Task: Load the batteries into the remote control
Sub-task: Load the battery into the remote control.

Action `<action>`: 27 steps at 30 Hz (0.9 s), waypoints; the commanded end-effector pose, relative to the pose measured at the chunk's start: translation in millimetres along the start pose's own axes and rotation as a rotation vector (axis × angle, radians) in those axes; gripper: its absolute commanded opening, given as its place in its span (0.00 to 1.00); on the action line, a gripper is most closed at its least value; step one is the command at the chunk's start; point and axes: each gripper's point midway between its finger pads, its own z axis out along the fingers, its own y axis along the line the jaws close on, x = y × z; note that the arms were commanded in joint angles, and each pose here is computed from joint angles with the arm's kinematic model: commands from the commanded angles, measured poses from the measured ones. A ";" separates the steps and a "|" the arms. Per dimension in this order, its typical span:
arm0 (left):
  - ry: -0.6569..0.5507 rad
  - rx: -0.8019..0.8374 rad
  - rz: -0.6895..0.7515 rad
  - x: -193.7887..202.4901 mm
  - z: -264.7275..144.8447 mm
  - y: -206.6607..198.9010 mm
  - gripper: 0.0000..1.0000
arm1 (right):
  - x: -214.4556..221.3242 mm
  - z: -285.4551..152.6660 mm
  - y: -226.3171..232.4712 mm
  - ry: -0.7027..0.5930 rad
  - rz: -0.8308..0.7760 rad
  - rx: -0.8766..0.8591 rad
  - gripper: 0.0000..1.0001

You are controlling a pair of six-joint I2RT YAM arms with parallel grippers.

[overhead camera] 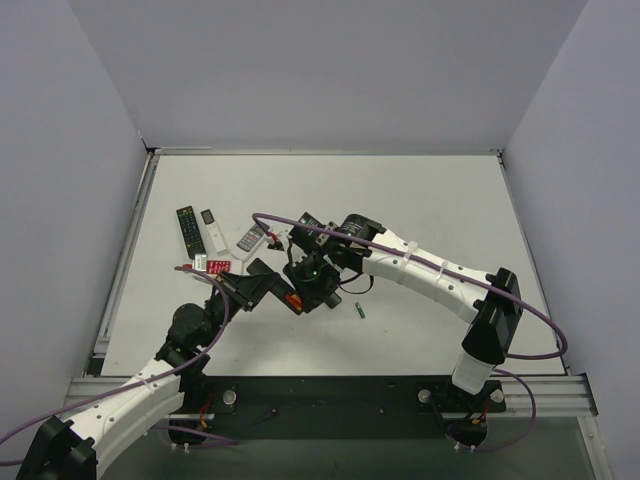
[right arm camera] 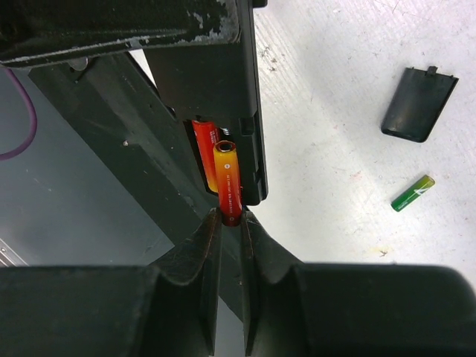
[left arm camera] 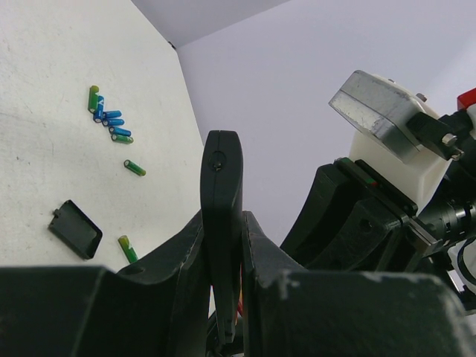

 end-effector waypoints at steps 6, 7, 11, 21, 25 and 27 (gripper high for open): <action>0.012 0.106 0.007 2.9 -4.1 -20.8 0.00 | -2.8 -0.5 -0.2 0.019 0.040 0.018 0.06; 0.016 0.110 0.012 3.6 -4.1 -21.6 0.00 | -3.7 -0.3 0.9 0.018 0.040 0.015 0.04; 0.020 0.137 0.027 4.9 -4.4 -27.9 0.00 | -2.7 1.0 0.7 0.034 0.048 0.014 0.00; 0.029 0.163 0.041 8.3 -4.7 -34.5 0.00 | -1.8 -0.5 2.0 0.049 0.053 0.005 0.06; 0.007 0.142 0.002 5.3 -5.7 -28.4 0.00 | -2.7 -3.2 2.3 0.039 0.046 0.008 0.15; -0.007 0.129 -0.015 3.4 -6.4 -25.0 0.00 | -4.1 -5.0 2.1 0.031 0.046 0.009 0.17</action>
